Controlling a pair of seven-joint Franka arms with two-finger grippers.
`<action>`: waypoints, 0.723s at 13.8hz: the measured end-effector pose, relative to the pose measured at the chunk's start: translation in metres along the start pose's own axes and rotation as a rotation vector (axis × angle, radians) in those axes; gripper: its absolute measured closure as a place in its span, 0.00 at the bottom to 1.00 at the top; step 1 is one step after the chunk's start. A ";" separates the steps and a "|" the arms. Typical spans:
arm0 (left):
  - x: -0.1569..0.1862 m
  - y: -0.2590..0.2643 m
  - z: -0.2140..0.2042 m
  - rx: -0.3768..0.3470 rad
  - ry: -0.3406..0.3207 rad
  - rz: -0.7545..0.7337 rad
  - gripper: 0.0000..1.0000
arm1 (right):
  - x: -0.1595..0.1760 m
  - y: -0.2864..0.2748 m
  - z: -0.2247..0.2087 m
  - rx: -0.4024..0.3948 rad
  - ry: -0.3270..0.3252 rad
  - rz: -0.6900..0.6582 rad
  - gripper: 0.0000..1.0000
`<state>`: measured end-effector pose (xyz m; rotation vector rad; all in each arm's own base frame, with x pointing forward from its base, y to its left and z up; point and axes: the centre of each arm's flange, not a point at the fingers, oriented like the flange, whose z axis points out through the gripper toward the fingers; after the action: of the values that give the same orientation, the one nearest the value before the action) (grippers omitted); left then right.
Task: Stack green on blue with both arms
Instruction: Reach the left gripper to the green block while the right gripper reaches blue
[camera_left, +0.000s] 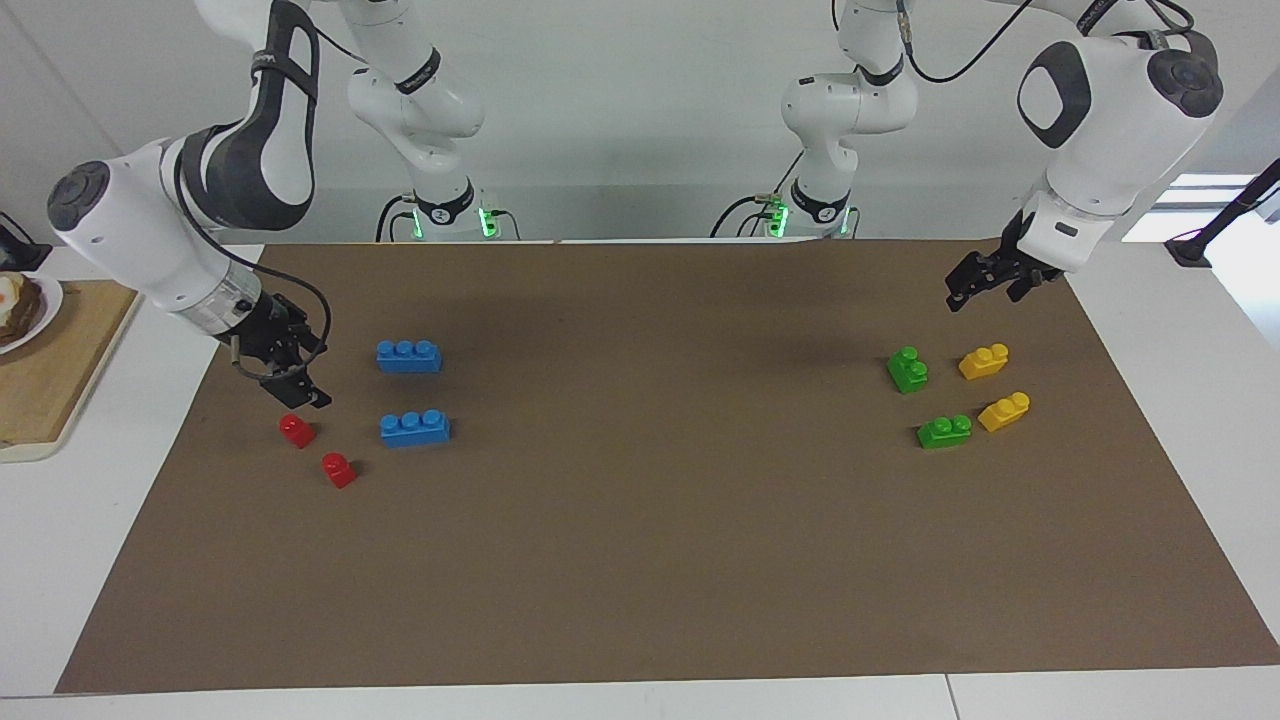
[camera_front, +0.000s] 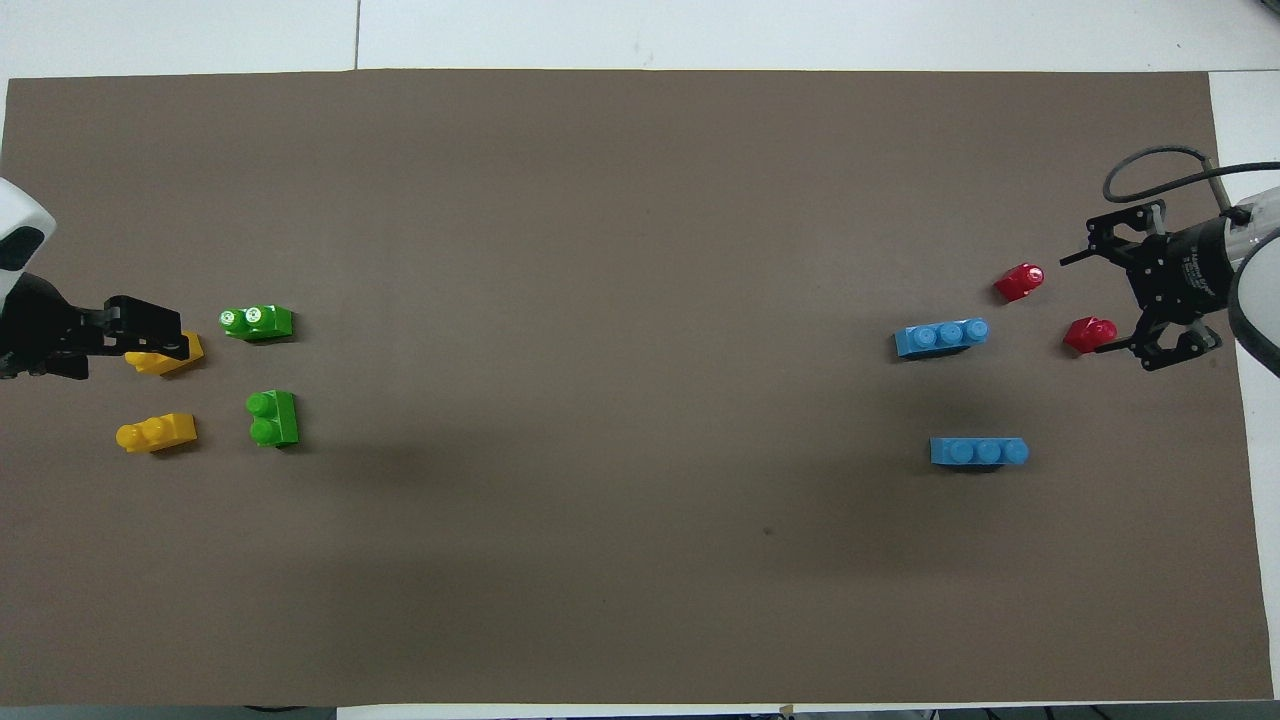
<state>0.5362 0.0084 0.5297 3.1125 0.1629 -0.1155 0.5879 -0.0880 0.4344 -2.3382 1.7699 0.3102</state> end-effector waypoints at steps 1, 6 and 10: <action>-0.004 -0.001 0.012 -0.001 0.003 -0.001 0.00 | 0.006 0.000 0.010 0.003 -0.030 0.036 0.00; -0.016 -0.001 0.068 0.000 -0.010 0.002 0.00 | 0.015 -0.004 0.044 0.026 -0.098 0.178 0.00; -0.024 -0.006 0.107 0.001 -0.021 -0.007 0.00 | 0.008 -0.003 0.069 0.035 -0.092 0.182 0.00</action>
<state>0.5043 0.0089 0.4246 3.1106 0.1731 -0.1485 0.5897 -0.0755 0.3658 -2.1077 1.9309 0.4035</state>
